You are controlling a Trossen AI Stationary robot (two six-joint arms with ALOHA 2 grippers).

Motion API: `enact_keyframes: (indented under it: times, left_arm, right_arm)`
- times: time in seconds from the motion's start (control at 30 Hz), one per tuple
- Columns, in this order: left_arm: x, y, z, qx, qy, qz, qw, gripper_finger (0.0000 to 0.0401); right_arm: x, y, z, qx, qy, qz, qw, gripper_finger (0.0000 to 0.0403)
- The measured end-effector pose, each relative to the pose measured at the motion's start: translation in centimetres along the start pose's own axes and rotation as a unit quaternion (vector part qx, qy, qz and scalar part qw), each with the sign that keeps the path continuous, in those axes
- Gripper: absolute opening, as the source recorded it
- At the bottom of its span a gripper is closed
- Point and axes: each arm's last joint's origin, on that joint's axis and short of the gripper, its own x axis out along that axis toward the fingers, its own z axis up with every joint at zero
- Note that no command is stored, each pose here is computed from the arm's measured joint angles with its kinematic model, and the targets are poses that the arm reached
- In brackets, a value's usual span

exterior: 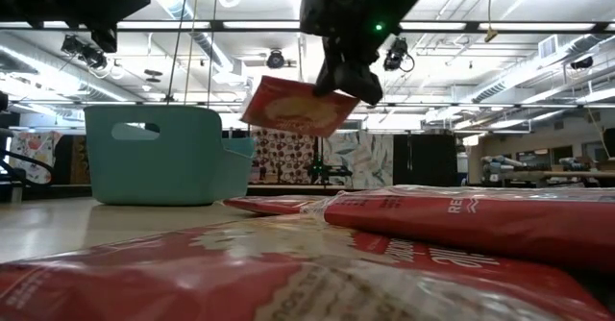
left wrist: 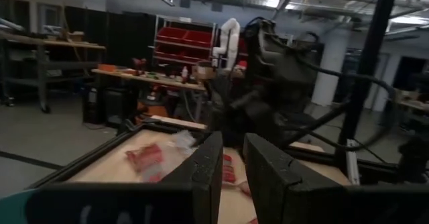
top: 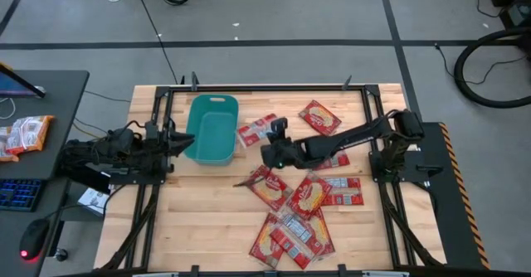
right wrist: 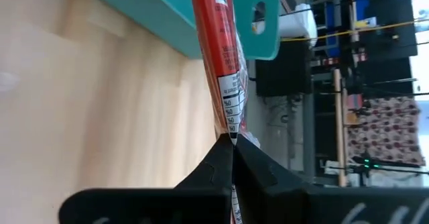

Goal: Sort popcorn bags into baskets
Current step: Put the red popcorn bag into the green bin

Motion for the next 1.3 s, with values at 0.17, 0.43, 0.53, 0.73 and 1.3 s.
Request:
enact_keyframes:
  times: [0.17, 0.43, 0.53, 0.73, 1.3]
  left_arm:
    - [0.0, 0.0, 0.0, -0.018, 0.000, -0.006, 1.000, 0.0066]
    - [0.0, -0.1, 0.2, -0.034, -0.010, -0.008, 0.999, 0.0066]
    - [0.0, -0.1, 0.4, -0.044, -0.015, -0.009, 0.999, 0.0066]
    - [0.0, -0.1, 0.5, -0.058, -0.024, -0.011, 0.998, 0.0066]
    - [-0.1, -0.2, 1.1, -0.072, -0.052, -0.016, 0.996, 0.0066]
  right_arm:
    - [0.9, -1.9, 0.6, -0.031, -0.032, -0.004, 0.999, 0.0007]
    - [1.7, -4.0, 1.8, -0.107, -0.144, -0.028, 0.983, 0.0007]
    - [2.0, -4.6, 2.0, -0.117, -0.185, -0.029, 0.975, 0.0007]
    - [2.3, -5.5, 2.2, -0.128, -0.235, -0.040, 0.963, 0.0007]
    - [0.6, -12.8, 3.5, -0.188, -0.278, 0.005, 0.942, 0.0007]
